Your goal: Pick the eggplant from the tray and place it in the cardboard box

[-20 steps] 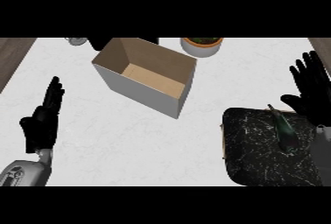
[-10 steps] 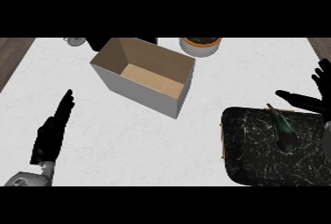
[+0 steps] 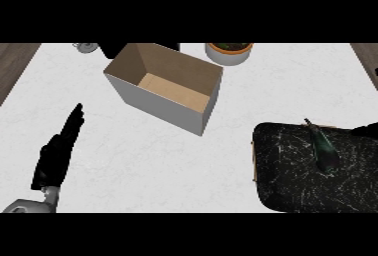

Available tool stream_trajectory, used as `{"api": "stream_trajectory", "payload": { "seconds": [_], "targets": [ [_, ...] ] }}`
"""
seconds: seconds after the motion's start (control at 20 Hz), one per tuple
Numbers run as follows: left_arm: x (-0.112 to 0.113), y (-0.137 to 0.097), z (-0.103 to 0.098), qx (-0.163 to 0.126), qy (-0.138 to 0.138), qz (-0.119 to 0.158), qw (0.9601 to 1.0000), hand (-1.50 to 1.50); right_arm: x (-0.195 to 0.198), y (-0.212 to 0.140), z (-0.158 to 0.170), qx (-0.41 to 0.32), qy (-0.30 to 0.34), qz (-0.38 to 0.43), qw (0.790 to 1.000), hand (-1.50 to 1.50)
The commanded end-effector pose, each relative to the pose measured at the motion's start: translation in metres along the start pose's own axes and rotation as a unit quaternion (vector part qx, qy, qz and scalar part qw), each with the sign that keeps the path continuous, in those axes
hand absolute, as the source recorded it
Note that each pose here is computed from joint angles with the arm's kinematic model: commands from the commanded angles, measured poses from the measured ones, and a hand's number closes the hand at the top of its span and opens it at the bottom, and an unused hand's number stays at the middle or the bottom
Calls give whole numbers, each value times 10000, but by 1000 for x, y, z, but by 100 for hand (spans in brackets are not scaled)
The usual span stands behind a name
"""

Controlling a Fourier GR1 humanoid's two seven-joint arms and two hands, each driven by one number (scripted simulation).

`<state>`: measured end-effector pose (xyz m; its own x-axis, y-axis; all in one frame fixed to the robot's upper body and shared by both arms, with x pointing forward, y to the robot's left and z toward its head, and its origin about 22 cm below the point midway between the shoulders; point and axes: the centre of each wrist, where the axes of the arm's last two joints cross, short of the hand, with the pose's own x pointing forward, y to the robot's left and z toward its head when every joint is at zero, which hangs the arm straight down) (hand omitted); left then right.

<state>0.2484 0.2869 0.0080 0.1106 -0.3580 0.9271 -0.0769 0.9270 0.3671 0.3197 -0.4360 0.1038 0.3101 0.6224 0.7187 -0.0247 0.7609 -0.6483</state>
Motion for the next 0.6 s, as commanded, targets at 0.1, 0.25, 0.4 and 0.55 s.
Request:
{"api": "stream_trajectory", "payload": {
  "seconds": [0.1, 0.25, 0.4, 0.55],
  "targets": [
    [-1, -7, -5, -34, 30, -11, 10000, 0, 28, -11, -5, 1612, 804, 1399, 9737, -150],
    [12, -6, -5, -42, 36, -50, 10000, 0, 54, -14, -10, 2270, 1013, 1676, 9540, -150],
    [2, 4, 7, 44, 88, 6, 10000, 0, 62, 8, -16, 2607, 1010, 1648, 9459, -150],
    [-10, 5, 7, 52, -14, 14, 10000, 0, 71, 39, -13, 2563, 1160, 1666, 9450, -150]
  ]
}}
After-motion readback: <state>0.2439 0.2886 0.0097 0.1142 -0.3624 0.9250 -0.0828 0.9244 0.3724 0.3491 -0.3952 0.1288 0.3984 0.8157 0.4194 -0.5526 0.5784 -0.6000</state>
